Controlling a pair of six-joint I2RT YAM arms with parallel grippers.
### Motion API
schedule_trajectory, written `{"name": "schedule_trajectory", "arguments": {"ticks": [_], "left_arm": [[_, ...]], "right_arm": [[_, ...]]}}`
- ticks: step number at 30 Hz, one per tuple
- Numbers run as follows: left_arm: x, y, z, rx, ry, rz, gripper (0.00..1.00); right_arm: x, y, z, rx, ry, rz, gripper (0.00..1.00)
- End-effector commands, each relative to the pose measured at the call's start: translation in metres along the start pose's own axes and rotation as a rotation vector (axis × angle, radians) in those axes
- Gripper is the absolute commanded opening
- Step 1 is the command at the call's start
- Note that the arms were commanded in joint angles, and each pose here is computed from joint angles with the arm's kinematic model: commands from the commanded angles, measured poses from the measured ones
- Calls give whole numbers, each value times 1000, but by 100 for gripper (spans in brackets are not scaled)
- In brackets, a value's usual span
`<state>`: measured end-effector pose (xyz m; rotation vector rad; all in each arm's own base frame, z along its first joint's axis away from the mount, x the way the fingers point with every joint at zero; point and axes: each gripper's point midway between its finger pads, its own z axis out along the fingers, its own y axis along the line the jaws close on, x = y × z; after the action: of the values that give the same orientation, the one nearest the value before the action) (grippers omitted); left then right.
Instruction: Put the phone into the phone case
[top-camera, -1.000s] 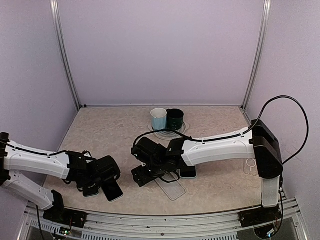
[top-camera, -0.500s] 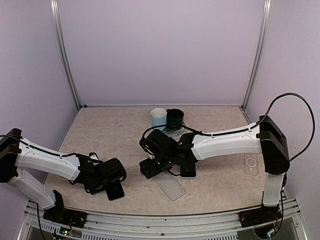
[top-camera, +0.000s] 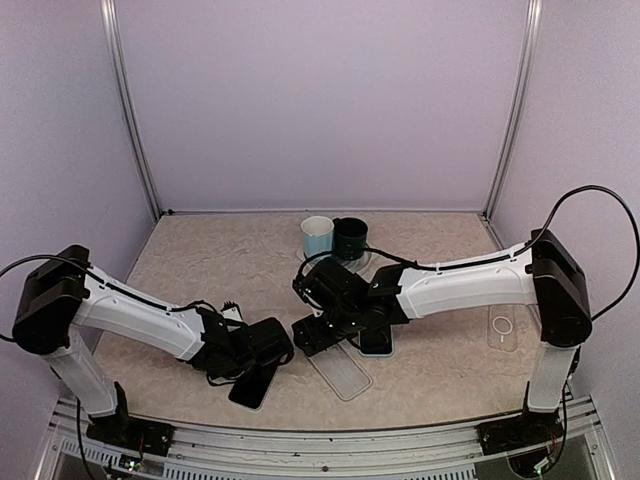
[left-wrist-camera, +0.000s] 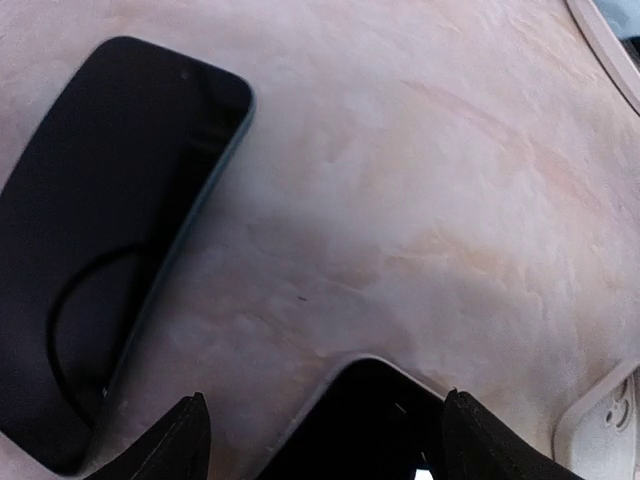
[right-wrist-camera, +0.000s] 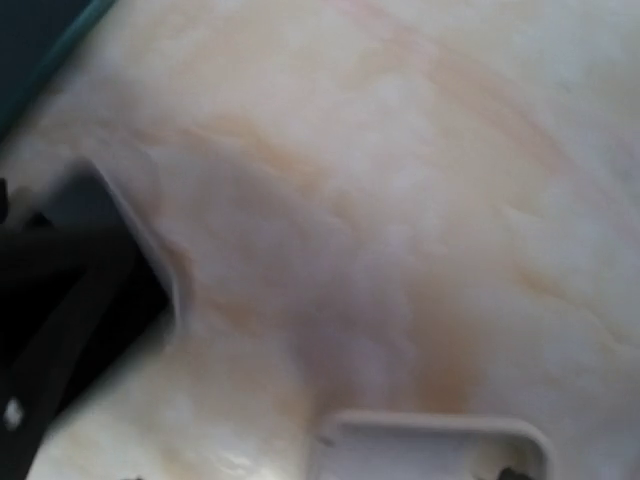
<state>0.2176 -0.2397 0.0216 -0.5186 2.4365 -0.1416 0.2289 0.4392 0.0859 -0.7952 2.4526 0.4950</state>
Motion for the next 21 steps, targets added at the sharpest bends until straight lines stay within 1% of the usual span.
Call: {"name": "schedule_trajectory", "arguments": {"ticks": [1, 3, 6, 8, 11, 13, 15, 16, 18, 19, 21], "left_arm": [[48, -23, -1, 82, 192, 29, 79], [55, -27, -2, 119, 228, -7, 78], [56, -40, -12, 185, 236, -20, 77], [50, -48, -21, 200, 216, 1, 78], [32, -37, -28, 148, 149, 36, 79], [20, -14, -32, 93, 103, 45, 79], [14, 10, -38, 70, 92, 19, 77], [16, 24, -37, 53, 98, 7, 75], [19, 44, -37, 57, 116, -26, 69], [19, 50, -38, 64, 121, -38, 66], [20, 55, -41, 84, 130, -40, 59]], "right_arm": [[-1, -29, -20, 39, -29, 90, 76], [1, -40, -28, 46, -45, 124, 76], [0, -56, -42, 66, -69, 159, 76], [3, -66, -48, 108, -69, 172, 76], [10, -67, -53, 129, -46, 184, 74], [18, -49, -53, 94, -36, 149, 67], [28, -17, -50, -4, -22, 95, 56], [34, -1, -46, -63, -9, 76, 48], [53, 37, -33, -213, 58, 30, 39], [62, 50, -28, -261, 96, 20, 35], [78, 58, -15, -274, 162, 22, 27]]}}
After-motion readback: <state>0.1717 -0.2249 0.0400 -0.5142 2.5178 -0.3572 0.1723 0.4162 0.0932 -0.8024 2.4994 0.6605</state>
